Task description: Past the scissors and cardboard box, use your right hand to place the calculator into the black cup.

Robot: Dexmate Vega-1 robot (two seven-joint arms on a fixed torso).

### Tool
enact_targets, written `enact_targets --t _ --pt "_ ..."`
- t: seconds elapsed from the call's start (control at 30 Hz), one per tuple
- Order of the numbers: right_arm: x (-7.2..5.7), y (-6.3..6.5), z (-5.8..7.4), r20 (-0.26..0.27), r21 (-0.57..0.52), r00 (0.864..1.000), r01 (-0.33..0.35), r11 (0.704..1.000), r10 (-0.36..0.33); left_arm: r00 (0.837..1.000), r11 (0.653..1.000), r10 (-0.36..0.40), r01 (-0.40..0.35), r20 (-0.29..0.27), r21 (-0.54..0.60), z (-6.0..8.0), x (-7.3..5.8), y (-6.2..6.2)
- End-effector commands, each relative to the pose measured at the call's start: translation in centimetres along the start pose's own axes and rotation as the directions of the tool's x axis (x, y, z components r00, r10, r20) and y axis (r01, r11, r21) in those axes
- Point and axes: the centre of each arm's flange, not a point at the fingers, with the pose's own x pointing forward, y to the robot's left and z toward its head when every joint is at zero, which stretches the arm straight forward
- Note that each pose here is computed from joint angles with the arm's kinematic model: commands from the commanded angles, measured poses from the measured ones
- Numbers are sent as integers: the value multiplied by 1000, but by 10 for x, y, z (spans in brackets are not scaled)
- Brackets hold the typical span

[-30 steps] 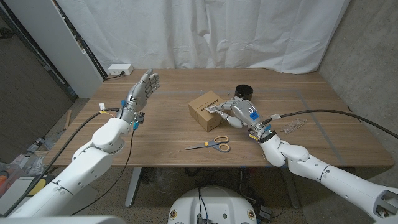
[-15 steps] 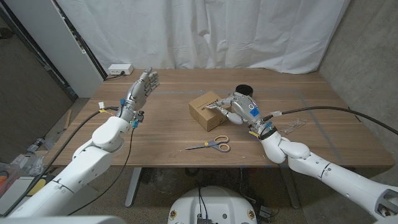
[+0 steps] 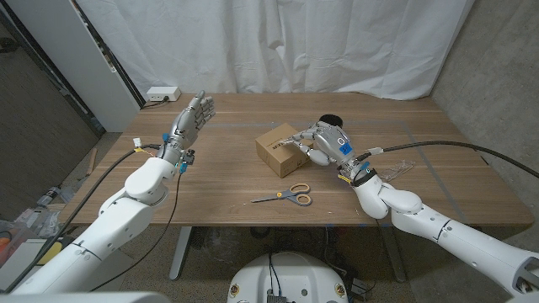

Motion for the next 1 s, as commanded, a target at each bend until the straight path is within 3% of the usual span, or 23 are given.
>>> enact_targets --t 0.03,0.6,1.0 --pt "1 -9 1 -9 -17 1000 -16 1000 16 1000 1000 8 -7 6 -1 1 0 2" --pt "8 -26 -4 -15 -37 1000 -4 999 4 1000 1000 3 -3 7 -8 0 0 1" --pt "15 -36 -12 -23 -55 1000 -2 998 1 1000 1000 11 -12 13 21 12 -5 8"
